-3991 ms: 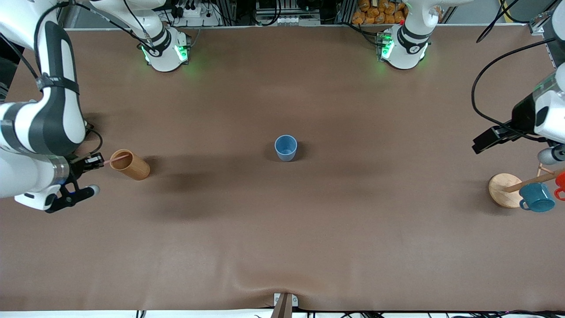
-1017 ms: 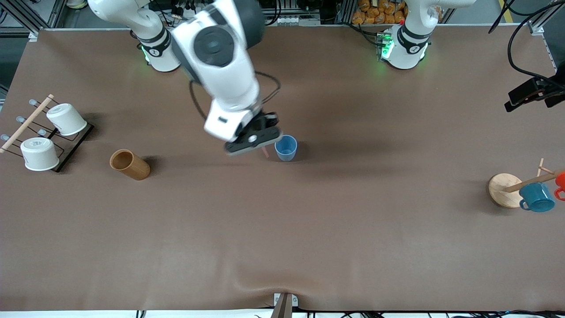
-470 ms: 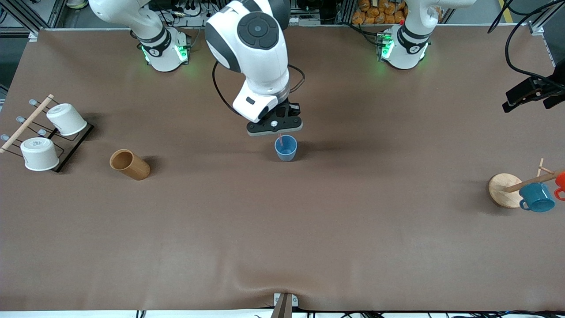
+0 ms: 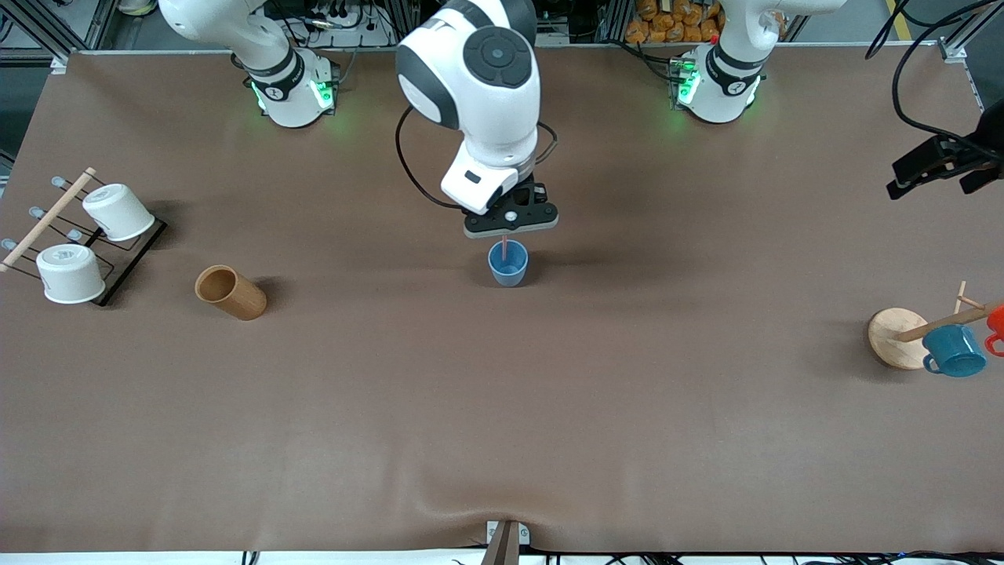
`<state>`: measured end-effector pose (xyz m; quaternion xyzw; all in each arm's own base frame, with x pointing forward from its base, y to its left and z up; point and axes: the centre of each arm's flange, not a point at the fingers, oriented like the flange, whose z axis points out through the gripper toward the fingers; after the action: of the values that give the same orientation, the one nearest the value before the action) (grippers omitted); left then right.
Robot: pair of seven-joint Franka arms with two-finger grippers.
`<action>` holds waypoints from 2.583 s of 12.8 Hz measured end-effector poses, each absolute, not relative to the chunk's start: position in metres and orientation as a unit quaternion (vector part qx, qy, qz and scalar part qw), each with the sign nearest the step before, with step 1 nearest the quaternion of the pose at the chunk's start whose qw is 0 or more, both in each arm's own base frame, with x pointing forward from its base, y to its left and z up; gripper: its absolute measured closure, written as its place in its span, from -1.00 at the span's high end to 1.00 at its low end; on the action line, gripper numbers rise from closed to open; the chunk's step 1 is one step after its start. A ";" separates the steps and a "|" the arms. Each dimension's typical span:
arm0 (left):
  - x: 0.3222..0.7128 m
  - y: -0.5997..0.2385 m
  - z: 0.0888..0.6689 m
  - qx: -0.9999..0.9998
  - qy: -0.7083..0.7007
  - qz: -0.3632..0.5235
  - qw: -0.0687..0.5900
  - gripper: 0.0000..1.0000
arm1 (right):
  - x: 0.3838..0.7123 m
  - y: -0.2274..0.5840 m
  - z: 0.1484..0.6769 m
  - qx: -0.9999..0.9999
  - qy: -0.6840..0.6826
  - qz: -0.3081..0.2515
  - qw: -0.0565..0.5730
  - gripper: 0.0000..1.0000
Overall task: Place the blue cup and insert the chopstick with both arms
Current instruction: 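Lower the pink chopstick into the blue cup with the right gripper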
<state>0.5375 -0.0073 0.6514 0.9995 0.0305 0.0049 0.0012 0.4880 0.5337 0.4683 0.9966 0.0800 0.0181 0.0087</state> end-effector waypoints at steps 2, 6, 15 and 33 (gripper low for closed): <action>0.537 -0.011 0.653 1.000 0.027 0.007 0.001 1.00 | 0.491 0.540 0.461 0.996 0.085 0.034 0.006 -0.81; 0.538 -0.008 0.653 1.000 0.030 0.007 0.001 1.00 | 0.485 0.549 0.445 0.994 0.098 0.052 0.012 -0.81; 0.542 -0.007 0.645 1.000 0.032 0.000 0.000 1.00 | 0.468 0.555 0.419 0.992 0.116 0.042 0.039 -0.81; 0.542 0.014 0.646 0.999 0.051 0.002 0.000 1.00 | 0.469 0.555 0.410 0.991 0.117 0.045 0.051 1.00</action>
<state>0.5420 0.0144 0.6461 0.9987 0.0513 0.0020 -0.0003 0.4686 0.5551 0.4100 0.9908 0.1173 0.0447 0.0511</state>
